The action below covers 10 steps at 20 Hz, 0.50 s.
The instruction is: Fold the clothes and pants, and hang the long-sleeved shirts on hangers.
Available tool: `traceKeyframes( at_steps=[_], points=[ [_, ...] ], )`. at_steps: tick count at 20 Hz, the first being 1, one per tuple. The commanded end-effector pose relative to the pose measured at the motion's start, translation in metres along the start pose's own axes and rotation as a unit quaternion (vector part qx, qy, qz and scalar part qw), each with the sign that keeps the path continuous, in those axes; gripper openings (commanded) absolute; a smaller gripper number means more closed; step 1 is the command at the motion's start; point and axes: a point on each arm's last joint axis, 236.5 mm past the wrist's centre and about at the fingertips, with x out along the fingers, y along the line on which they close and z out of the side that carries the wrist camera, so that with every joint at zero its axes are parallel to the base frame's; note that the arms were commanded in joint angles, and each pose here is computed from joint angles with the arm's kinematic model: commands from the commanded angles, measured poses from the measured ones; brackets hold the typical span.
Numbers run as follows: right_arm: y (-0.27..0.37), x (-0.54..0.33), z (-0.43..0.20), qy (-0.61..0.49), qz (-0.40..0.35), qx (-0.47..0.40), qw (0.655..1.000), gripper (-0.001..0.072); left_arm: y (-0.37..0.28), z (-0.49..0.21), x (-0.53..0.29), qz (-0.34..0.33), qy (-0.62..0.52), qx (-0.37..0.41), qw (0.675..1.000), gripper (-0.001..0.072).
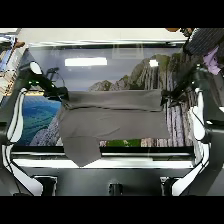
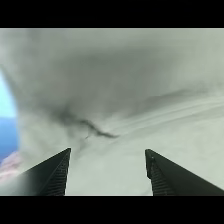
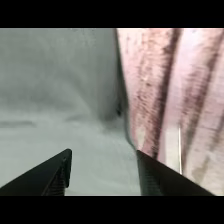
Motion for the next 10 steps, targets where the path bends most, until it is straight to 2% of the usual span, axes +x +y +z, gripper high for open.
traceKeyframes(
  at_steps=[1,5,8,10],
  points=[
    [-0.011,-0.063,0.011,-0.098,0.013,-0.023,0.995,0.0487,0.016,0.0,-0.049,-0.005,-0.042,-0.035,0.998,0.0545],
    [-0.038,-0.112,-0.006,-0.15,0.106,0.006,0.983,0.0483,0.046,-0.054,-0.085,-0.049,-0.047,-0.11,0.992,0.0545],
    [-0.039,-0.093,-0.032,-0.131,0.158,0.028,0.978,0.0482,0.062,-0.136,-0.064,-0.055,-0.024,-0.176,0.983,0.0544],
    [-0.033,-0.073,-0.044,-0.111,0.176,0.039,0.977,0.0482,0.05,-0.191,-0.037,-0.066,-0.007,-0.201,0.977,0.0543]
  ],
)
